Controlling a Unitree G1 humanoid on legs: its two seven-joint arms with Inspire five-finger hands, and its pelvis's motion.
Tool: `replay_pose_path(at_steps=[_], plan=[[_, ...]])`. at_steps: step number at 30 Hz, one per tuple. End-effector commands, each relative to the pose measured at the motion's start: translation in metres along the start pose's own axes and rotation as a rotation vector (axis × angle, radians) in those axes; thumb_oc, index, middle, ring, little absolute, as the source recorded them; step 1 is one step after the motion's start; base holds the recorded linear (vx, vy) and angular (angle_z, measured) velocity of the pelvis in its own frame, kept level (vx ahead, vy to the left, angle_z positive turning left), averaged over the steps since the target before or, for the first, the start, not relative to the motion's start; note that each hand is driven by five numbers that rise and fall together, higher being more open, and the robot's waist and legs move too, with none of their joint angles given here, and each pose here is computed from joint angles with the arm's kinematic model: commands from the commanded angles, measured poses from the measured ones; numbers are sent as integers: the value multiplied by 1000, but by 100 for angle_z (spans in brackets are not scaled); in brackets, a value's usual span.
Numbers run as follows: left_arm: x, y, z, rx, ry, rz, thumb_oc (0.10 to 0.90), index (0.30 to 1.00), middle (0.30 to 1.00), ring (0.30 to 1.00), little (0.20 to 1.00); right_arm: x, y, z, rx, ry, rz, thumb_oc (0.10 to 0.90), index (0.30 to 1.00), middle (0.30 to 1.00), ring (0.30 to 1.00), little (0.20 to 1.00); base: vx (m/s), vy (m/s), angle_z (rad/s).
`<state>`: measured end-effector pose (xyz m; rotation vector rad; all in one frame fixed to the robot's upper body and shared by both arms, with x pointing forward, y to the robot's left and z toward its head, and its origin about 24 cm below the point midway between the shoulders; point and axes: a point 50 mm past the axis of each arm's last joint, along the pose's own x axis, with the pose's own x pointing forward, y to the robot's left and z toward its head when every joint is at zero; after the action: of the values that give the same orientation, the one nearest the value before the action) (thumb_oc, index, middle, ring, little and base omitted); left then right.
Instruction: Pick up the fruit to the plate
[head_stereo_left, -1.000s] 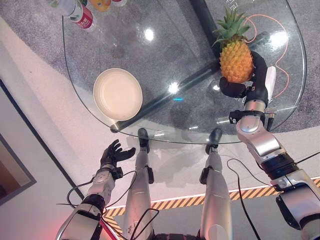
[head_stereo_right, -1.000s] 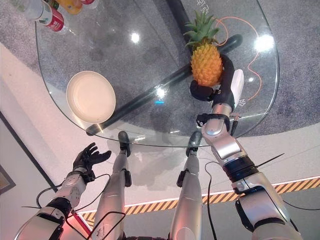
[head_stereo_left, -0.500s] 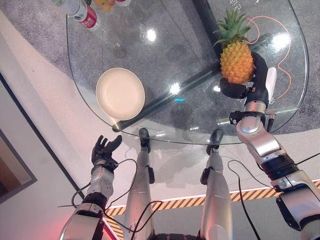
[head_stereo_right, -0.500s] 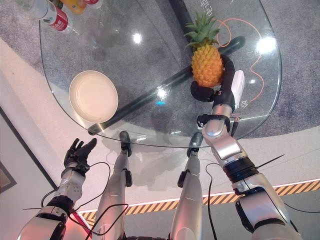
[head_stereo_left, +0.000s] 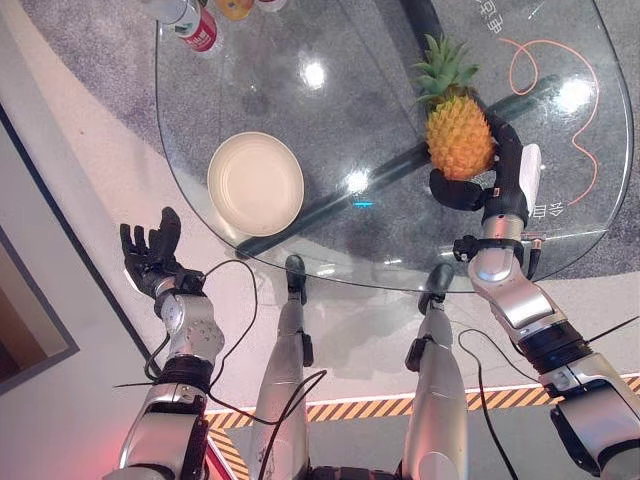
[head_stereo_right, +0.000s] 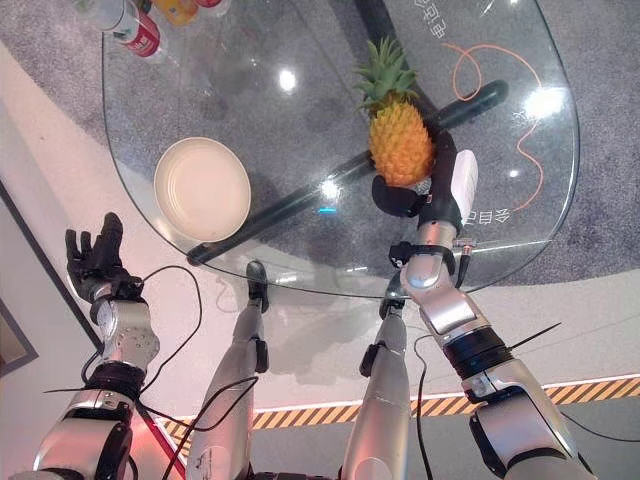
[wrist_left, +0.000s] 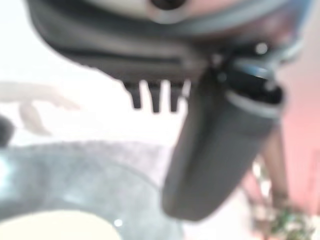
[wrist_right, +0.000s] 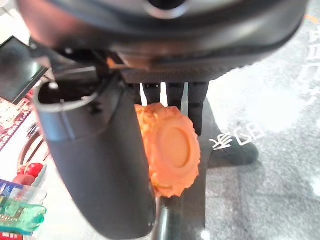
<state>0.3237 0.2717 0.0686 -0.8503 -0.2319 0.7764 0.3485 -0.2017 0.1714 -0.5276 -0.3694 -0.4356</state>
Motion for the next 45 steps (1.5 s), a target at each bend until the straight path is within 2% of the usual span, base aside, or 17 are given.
replay_pose_path(at_steps=[1, 9, 17, 21, 32, 45], plan=[[17, -7, 60, -121, -259, -20, 800, 900, 900, 900, 900, 2, -8, 68, 103, -357, -20, 100, 300, 300, 300, 200, 22, 42, -2], [8, -39, 83, -201, -354, -181, 800, 900, 900, 900, 900, -4, -11, 84, 86, -457, -2, 100, 300, 300, 300, 200, 3, 4, 0], [-19, -83, 84, -251, -379, -482, 800, 900, 900, 900, 900, -12, -11, 112, 50, -618, 15, 100, 300, 300, 300, 200, 0, 0, 0], [-35, -108, 80, -273, -322, -641, 800, 900, 900, 900, 900, -14, -12, 126, 27, -686, 14, 100, 300, 300, 300, 200, 6, -8, 0], [-65, -144, 65, -327, -126, -907, 800, 900, 900, 900, 900, -19, -13, 151, -21, -805, 63, 100, 300, 300, 300, 200, 0, 0, 0], [-93, -165, 47, -360, 77, -1107, 800, 900, 900, 900, 900, -34, -2, 174, -39, -922, 219, 100, 300, 300, 300, 200, 0, 0, 0]])
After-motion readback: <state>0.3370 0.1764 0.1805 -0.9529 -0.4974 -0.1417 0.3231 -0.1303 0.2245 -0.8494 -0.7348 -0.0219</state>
